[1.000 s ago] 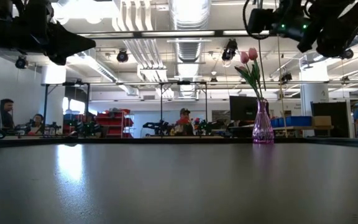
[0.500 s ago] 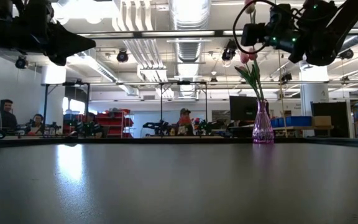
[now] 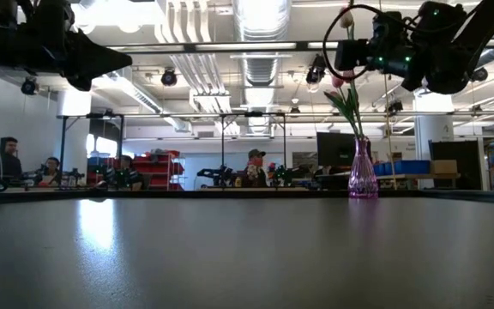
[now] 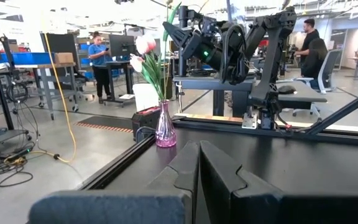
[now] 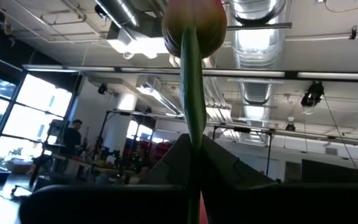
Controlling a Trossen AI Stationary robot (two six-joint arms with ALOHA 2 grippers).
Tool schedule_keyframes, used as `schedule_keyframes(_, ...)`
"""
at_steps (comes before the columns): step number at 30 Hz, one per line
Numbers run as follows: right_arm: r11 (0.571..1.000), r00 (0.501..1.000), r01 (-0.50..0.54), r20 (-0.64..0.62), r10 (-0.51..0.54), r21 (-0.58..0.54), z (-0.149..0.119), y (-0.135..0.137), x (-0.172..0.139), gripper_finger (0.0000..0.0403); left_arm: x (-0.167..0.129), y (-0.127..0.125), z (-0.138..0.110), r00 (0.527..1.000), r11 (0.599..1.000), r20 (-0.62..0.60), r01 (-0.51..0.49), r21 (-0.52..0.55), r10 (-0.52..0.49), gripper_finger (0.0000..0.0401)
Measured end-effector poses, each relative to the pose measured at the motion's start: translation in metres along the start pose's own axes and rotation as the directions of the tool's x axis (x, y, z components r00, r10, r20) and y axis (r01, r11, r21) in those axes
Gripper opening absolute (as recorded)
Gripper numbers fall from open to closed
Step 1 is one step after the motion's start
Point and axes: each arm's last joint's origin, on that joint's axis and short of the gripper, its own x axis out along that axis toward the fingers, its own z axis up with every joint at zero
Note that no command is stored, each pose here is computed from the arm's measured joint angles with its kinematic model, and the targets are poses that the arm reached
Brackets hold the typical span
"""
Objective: Sort flowers into vase by color
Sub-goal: Put the pink flower into the violet vase
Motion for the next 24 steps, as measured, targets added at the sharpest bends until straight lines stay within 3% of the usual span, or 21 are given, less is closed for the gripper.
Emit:
schedule_keyframes(9, 0.997, 0.994, 0.036, -0.098, -0.043, -0.072, -0.011, -0.001, -0.013, 0.0017, 0.000, 0.000, 0.000, 1.000, 1.000, 0.000, 0.000, -0.004, 0.000, 0.0000)
schedule_keyframes(18, 0.994, 0.977, -0.023, -0.215, -0.001, -0.107, -0.025, 0.003, -0.024, 0.0017, 0.000, 0.000, 0.002, 1.000, 1.000, 0.021, 0.002, -0.009, -0.002, 0.0000)
schedule_keyframes(24, 0.995, 0.964, 0.001, -0.265, -0.028, -0.104, -0.031, 0.002, -0.032, 0.0018, 0.000, -0.001, 0.004, 0.998, 0.999, 0.041, 0.042, -0.012, -0.041, 0.0000)
